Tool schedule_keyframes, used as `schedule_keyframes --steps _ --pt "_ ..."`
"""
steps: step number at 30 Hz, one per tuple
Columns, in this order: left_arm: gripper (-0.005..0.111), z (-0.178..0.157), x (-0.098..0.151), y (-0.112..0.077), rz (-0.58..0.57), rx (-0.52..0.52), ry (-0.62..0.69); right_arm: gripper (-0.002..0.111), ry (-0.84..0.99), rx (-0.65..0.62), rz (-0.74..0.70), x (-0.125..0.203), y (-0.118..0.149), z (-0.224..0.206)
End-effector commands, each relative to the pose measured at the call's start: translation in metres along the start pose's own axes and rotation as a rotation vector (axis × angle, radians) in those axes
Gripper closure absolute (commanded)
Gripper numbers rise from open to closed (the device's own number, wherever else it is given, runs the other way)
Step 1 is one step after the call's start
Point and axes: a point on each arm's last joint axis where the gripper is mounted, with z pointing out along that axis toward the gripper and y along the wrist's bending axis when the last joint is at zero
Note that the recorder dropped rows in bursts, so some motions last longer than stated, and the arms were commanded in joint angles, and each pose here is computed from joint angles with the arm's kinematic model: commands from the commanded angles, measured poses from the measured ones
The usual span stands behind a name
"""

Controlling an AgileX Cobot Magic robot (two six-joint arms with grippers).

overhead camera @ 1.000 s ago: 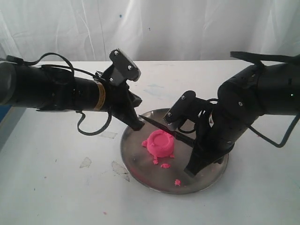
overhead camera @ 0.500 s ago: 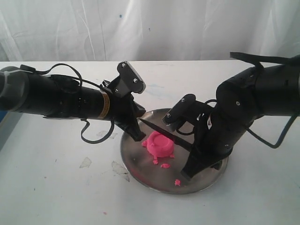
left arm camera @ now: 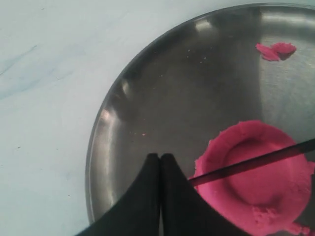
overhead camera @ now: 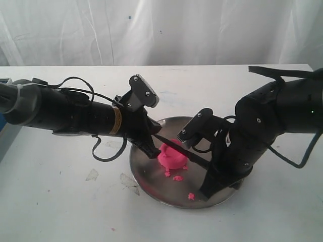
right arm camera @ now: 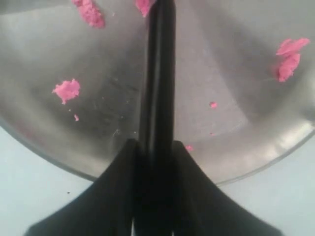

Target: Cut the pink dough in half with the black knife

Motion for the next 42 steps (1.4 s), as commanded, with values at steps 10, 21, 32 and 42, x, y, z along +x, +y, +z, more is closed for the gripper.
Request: schedule_keyframes --steps 10,21,32,42 --pt "0.107 0.010 0.009 -0.002 -0.020 0.022 0.006 0.108 0.032 -0.030 0.022 0.001 0.003 0.015" --pt "0.107 0.015 0.018 -0.002 -0.023 0.010 0.050 0.108 0.019 -0.027 0.022 -0.001 0.002 0.015" --pt "0.107 0.015 0.018 -0.002 -0.023 0.010 0.050 0.108 -0.012 -0.023 0.028 -0.003 0.002 0.015" --pt "0.107 0.015 0.018 -0.002 -0.023 0.010 0.050 0.108 -0.006 -0.030 0.035 -0.004 0.003 0.020"
